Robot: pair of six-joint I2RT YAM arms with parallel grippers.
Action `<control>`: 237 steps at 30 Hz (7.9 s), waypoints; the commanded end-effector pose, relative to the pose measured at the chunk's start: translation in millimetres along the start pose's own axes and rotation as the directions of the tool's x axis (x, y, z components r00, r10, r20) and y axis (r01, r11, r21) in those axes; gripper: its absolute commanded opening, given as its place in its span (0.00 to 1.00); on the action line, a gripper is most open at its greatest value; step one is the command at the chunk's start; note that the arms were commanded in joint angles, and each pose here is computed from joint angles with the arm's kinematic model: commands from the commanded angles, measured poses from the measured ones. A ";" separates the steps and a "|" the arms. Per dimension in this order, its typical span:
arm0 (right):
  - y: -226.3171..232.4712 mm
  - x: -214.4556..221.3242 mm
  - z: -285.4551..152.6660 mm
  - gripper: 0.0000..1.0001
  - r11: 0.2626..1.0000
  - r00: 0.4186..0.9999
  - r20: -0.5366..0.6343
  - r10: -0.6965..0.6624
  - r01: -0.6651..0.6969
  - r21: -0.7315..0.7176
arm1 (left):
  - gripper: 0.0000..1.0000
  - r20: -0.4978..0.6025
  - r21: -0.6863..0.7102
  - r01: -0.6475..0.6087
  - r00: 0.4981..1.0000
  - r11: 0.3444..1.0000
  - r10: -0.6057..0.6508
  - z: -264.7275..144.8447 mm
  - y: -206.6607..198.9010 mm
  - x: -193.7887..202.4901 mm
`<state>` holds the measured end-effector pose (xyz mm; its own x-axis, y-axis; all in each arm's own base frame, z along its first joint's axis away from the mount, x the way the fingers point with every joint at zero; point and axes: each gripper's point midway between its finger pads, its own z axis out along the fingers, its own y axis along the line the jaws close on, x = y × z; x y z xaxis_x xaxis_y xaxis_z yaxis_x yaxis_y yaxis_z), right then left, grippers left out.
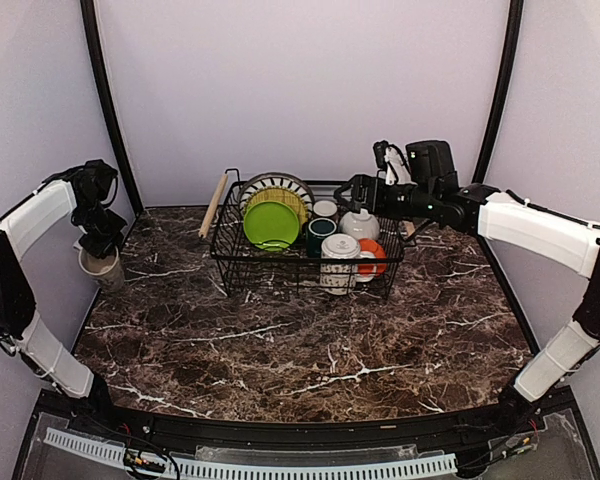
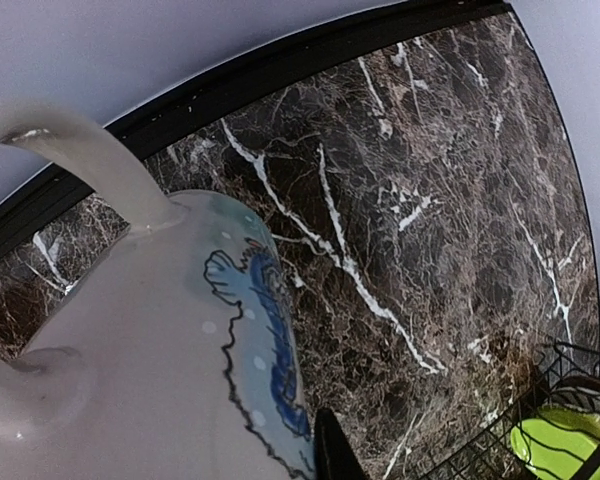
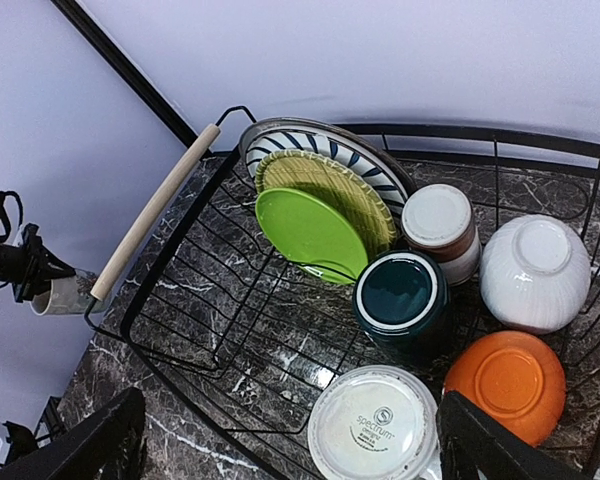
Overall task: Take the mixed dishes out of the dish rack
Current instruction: Place the cup at the corner of the board, then grab the cup from the dish rack, then pass from the right arm to the left
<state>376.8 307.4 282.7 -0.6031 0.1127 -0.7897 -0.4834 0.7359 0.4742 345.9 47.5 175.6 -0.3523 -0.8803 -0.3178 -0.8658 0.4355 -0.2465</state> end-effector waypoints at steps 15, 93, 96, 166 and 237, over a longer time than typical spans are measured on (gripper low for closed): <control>6.1 -5.5 0.7 0.99 1.000 1.000 0.012 -0.020 0.020 0.018 | 0.01 -0.067 -0.032 0.217 0.973 0.976 -0.219 60.3 -36.0 -36.1; -52.9 101.6 76.6 0.99 0.899 0.782 -0.604 -0.155 0.365 0.242 | 0.83 0.603 0.720 -0.667 0.469 -0.189 0.645 -206.9 -175.2 175.7; -52.4 107.1 77.3 0.99 0.902 0.762 -0.629 -0.154 0.369 0.226 | 0.83 0.600 0.718 -0.666 0.444 -0.202 0.666 -204.3 -171.4 190.5; 48.5 -45.5 16.3 0.00 0.882 0.975 -0.061 0.214 -0.220 -0.416 | 0.82 0.318 0.943 -0.280 0.591 -0.182 0.741 -200.4 -195.1 285.0; 67.2 -33.2 18.0 0.41 0.618 0.897 -0.184 0.402 -0.414 -0.668 | 0.01 0.242 0.929 0.060 0.647 -0.364 0.723 -261.1 -221.4 330.7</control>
<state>378.1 370.4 315.4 -0.8991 0.2558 -0.3552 -0.3677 -0.0012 0.9300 338.1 -395.2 331.8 -0.8010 -0.1820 -0.5703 0.5801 -0.0012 -0.8145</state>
